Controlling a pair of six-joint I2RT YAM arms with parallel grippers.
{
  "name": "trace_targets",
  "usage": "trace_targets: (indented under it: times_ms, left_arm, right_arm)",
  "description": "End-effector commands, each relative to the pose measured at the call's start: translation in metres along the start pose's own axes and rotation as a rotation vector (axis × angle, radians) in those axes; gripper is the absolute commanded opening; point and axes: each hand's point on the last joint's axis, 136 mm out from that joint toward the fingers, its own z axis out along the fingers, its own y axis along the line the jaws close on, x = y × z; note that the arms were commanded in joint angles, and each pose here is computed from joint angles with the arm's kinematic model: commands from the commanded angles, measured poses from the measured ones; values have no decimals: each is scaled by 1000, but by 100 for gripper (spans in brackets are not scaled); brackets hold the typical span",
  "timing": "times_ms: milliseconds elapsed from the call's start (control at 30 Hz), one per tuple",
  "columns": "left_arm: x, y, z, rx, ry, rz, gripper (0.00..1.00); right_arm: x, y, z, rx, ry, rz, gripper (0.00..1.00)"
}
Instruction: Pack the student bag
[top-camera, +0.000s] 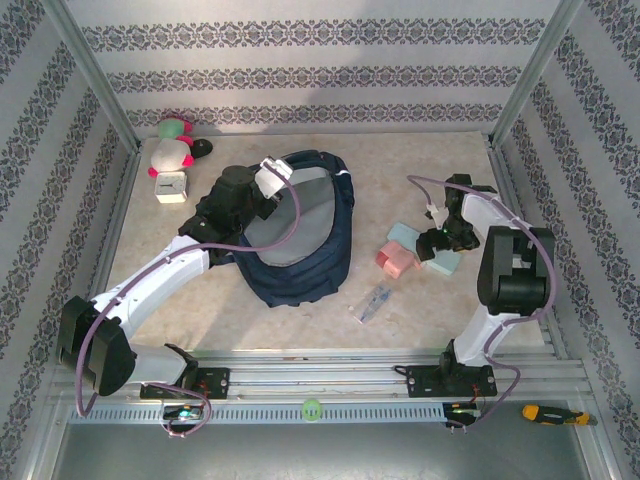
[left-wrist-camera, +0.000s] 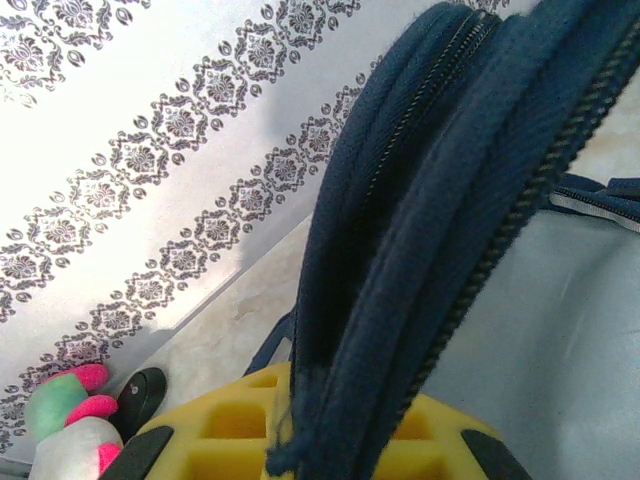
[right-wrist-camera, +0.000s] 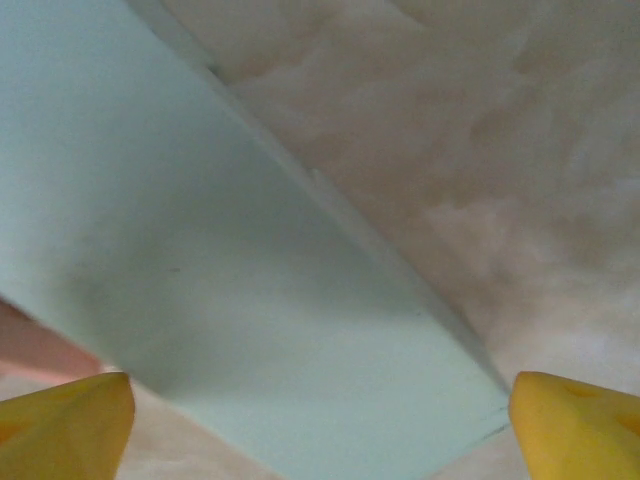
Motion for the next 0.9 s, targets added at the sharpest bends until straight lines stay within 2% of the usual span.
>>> trace_targets:
  times_ms: [0,167,367,433,533,667,867]
  left_arm:
    - [-36,36,-15,-97,-97,-56,0]
    - [-35,33,-12,-91,-96,-79,0]
    - [-37,33,-9,-88,-95,-97,0]
    - [-36,34,-9,-90,-94,-101,0]
    - [-35,35,-9,-97,-91,-105,0]
    - [-33,35,-10,-100,-82,-104,0]
    - [-30,36,-9,-106,-66,-103,0]
  right_arm:
    - [-9,-11,4,41,15,-67,98]
    - [-33,-29,5,106,-40,-6,98]
    - [-65,-40,-11,6,-152,132,98]
    - [-68,-34,-17,-21,-161,93,98]
    - [-68,-17,-22,-40,-167,-55,98]
    - [-64,-1,-20,3,-144,-257,98]
    - [-74,-4,-11,84,-122,-405,98]
